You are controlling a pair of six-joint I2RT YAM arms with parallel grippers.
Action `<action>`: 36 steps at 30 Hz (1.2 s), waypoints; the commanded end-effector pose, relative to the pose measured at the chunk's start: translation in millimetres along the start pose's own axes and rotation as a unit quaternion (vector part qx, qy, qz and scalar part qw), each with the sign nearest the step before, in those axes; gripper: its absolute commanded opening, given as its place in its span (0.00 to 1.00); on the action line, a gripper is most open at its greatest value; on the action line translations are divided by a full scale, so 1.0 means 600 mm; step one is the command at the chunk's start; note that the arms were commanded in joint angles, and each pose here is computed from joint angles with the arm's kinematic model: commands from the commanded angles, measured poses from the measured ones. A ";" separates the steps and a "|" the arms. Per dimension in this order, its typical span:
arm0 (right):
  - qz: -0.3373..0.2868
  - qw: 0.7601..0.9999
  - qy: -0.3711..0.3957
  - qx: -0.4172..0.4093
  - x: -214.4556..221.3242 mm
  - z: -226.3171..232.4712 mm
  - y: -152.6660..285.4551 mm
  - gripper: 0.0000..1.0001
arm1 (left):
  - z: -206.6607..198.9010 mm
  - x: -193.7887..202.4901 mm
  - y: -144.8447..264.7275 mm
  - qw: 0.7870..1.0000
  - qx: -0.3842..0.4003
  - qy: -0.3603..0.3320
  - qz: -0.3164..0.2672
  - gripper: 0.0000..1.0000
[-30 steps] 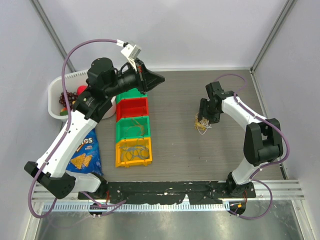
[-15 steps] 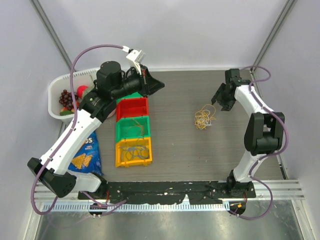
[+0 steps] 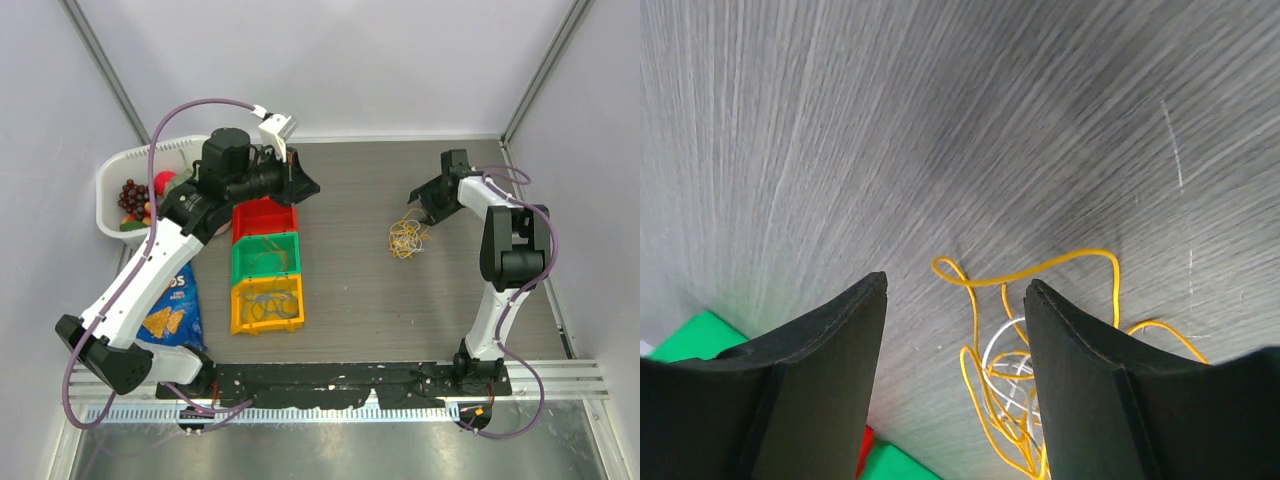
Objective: Untangle the cables
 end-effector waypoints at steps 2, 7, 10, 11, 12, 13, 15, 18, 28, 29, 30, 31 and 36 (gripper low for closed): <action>-0.042 0.995 -0.086 -0.029 -0.030 0.015 -0.001 0.63 | 0.006 0.010 0.010 0.998 -0.025 -0.008 0.060 0.10; -0.081 0.992 -0.095 -0.017 -0.043 0.015 -0.016 0.50 | 0.008 0.014 0.015 0.995 -0.032 -0.013 0.088 0.17; -0.100 0.991 -0.087 -0.020 -0.051 0.020 -0.025 0.30 | 0.007 0.016 0.024 0.995 -0.040 -0.019 0.086 0.19; -0.095 0.992 -0.081 -0.016 -0.051 0.021 -0.032 0.22 | 0.008 0.018 0.026 0.995 -0.047 -0.020 0.087 0.19; -0.091 0.993 -0.079 -0.009 -0.051 0.019 -0.041 0.17 | 0.009 0.019 0.028 0.995 -0.052 -0.022 0.086 0.20; -0.087 0.993 -0.075 -0.011 -0.051 0.023 -0.044 0.15 | 0.010 0.019 0.029 0.995 -0.055 -0.024 0.084 0.20; -0.074 0.995 -0.068 -0.018 -0.049 0.026 -0.048 0.01 | 0.011 0.019 0.029 0.995 -0.058 -0.027 0.082 0.21; -0.063 0.995 -0.034 -0.076 -0.049 0.061 -0.012 0.01 | 0.012 0.013 0.026 0.995 -0.057 -0.031 0.075 0.21; -0.091 0.913 0.140 -0.372 -0.006 0.136 0.369 0.01 | 0.025 0.010 0.007 0.994 -0.079 -0.034 0.072 0.23; -0.100 0.885 0.158 -0.428 0.006 0.137 0.427 0.01 | 0.026 0.013 0.008 0.993 -0.083 -0.033 0.074 0.27; -0.086 0.867 0.176 -0.458 0.015 0.137 0.457 0.01 | 0.026 0.017 0.005 0.993 -0.085 -0.032 0.076 0.29; -0.095 0.842 0.189 -0.496 0.024 0.134 0.504 0.01 | 0.028 0.020 0.003 0.993 -0.088 -0.025 0.079 0.33; -0.139 0.742 0.297 -0.584 0.082 0.128 0.654 0.01 | 0.030 0.026 -0.012 0.993 -0.083 0.001 0.081 0.50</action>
Point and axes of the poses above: each gripper's point midway between its finger pads, its own y axis back along the fingers, its own z axis along the line the jaws close on, x = y × z, the point moved 10 cm from there along y, back along the fingers, and after that the axes turned 15 degrees about -y, right-handed, at the moved point
